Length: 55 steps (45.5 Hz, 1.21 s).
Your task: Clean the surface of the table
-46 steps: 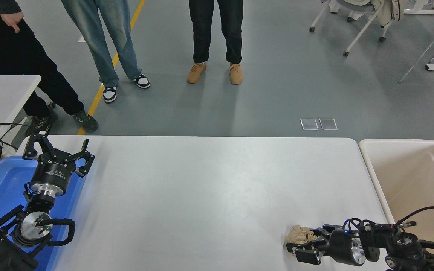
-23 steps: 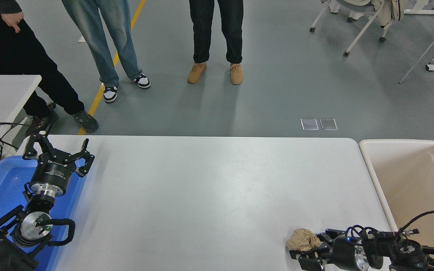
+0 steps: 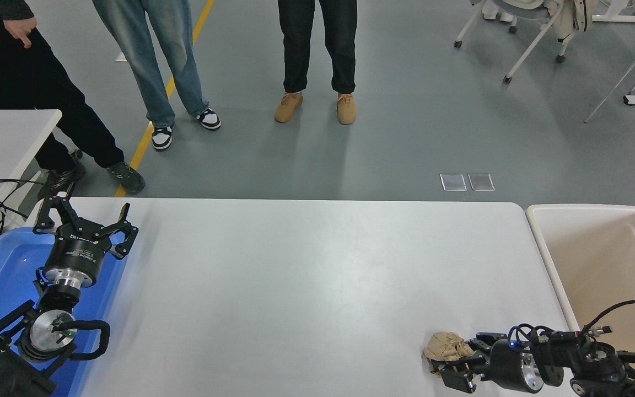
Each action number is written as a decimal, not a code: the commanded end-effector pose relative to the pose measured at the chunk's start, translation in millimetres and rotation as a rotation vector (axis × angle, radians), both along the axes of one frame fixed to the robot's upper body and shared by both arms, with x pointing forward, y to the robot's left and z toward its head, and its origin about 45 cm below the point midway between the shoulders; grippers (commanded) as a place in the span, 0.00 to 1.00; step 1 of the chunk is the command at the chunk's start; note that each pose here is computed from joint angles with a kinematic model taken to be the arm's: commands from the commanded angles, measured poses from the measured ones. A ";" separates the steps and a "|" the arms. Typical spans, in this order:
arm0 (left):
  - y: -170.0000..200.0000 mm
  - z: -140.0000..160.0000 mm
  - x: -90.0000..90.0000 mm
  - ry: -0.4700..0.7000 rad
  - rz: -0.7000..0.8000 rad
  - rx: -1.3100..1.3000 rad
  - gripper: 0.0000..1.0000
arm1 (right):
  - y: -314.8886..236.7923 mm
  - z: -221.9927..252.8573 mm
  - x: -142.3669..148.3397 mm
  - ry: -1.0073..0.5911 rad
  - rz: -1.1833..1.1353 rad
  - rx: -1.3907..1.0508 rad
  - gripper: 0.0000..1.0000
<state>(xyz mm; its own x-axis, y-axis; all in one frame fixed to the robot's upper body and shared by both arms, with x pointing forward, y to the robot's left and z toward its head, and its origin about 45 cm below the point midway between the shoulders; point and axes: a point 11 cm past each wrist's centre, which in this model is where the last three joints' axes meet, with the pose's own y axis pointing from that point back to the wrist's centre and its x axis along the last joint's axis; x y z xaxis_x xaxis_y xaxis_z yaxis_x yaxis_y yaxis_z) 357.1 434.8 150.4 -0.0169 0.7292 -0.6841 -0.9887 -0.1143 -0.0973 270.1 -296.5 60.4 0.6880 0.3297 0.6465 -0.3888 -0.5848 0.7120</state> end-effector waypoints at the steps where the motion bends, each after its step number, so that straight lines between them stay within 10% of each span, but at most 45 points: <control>1: 0.3 0.1 0.0 0.001 0.000 0.001 0.99 | -7.2 36.1 23.2 0.033 -0.065 0.065 0.00; 55: 0.4 0.2 0.0 0.000 0.001 0.001 0.99 | -101.4 257.2 68.4 -0.109 -0.478 0.520 0.00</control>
<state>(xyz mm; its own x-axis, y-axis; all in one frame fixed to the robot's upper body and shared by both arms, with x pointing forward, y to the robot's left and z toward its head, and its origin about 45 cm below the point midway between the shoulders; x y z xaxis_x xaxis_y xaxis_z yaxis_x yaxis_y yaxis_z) 357.2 434.5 150.2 -0.0169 0.7288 -0.6846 -0.9887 -0.1141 -0.0971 335.2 -375.1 282.6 0.6660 -0.1809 0.7237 -0.6488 -0.6191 0.4424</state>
